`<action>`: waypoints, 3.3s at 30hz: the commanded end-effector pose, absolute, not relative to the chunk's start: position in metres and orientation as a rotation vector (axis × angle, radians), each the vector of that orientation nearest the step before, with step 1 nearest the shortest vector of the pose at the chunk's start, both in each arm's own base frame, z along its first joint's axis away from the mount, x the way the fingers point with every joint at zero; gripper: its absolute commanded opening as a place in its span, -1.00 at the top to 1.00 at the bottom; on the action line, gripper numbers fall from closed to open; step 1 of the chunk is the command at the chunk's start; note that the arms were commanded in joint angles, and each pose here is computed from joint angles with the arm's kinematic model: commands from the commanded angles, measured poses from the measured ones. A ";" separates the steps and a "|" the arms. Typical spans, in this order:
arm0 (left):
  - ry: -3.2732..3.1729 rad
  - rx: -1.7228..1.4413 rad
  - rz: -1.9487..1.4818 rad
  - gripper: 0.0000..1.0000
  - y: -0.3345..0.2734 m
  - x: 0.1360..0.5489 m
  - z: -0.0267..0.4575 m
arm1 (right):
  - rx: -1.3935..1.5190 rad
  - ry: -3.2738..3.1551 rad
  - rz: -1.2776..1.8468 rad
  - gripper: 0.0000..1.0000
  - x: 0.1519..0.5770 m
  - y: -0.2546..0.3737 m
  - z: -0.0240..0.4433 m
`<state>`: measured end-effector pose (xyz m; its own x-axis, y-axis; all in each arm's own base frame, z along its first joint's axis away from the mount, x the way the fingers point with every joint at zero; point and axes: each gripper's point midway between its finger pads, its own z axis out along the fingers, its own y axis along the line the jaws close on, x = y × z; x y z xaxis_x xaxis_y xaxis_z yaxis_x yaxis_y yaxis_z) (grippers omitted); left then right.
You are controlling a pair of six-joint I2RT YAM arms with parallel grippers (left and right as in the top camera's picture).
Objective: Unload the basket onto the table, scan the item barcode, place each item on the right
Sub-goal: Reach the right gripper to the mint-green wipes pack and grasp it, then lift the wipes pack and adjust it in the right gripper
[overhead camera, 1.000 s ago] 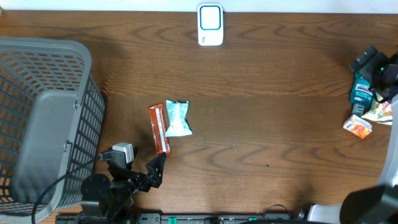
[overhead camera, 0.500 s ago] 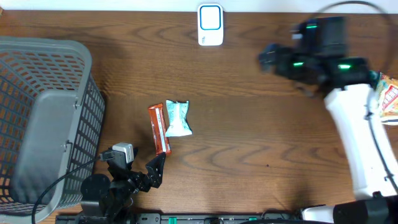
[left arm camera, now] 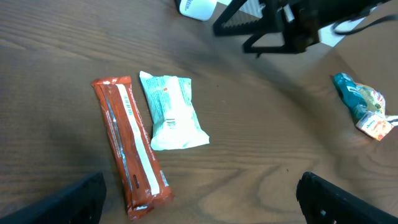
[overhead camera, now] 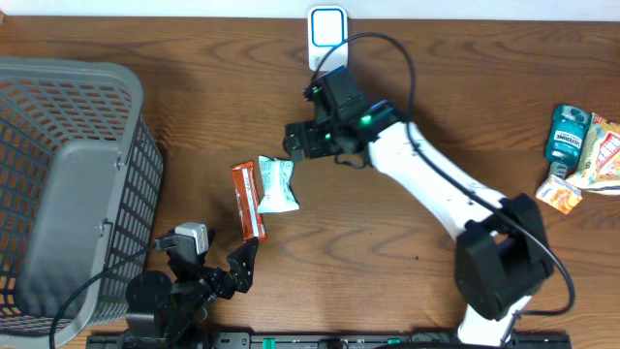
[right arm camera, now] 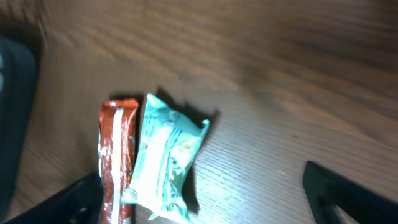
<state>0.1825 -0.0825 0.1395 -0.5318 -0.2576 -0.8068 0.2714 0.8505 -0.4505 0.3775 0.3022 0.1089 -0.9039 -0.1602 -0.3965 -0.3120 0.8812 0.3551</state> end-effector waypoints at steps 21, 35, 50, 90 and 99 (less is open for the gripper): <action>2.019 0.004 -0.659 -0.96 -0.081 0.183 0.141 | -0.436 2.904 0.638 0.30 0.347 0.341 -0.009; 2.019 0.004 -0.659 -0.96 -0.081 0.183 0.141 | -0.541 2.982 0.690 0.19 0.313 0.339 -0.044; 2.019 0.004 -0.659 -0.96 -0.081 0.183 0.141 | -0.343 2.953 1.060 0.98 0.337 0.253 0.093; 2.019 0.004 -0.659 -0.96 -0.081 0.183 0.141 | -0.531 2.570 0.818 0.98 0.242 0.186 0.264; 2.019 0.004 -0.659 -0.95 -0.081 0.183 0.141 | -0.522 2.573 0.821 0.98 0.248 0.188 0.246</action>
<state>0.1825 -0.0825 0.1395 -0.5318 -0.2576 -0.8068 0.2714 0.8505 -0.4505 0.2484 0.1856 0.2468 -0.8566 -0.2320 -0.4609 -0.4539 0.7638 0.4590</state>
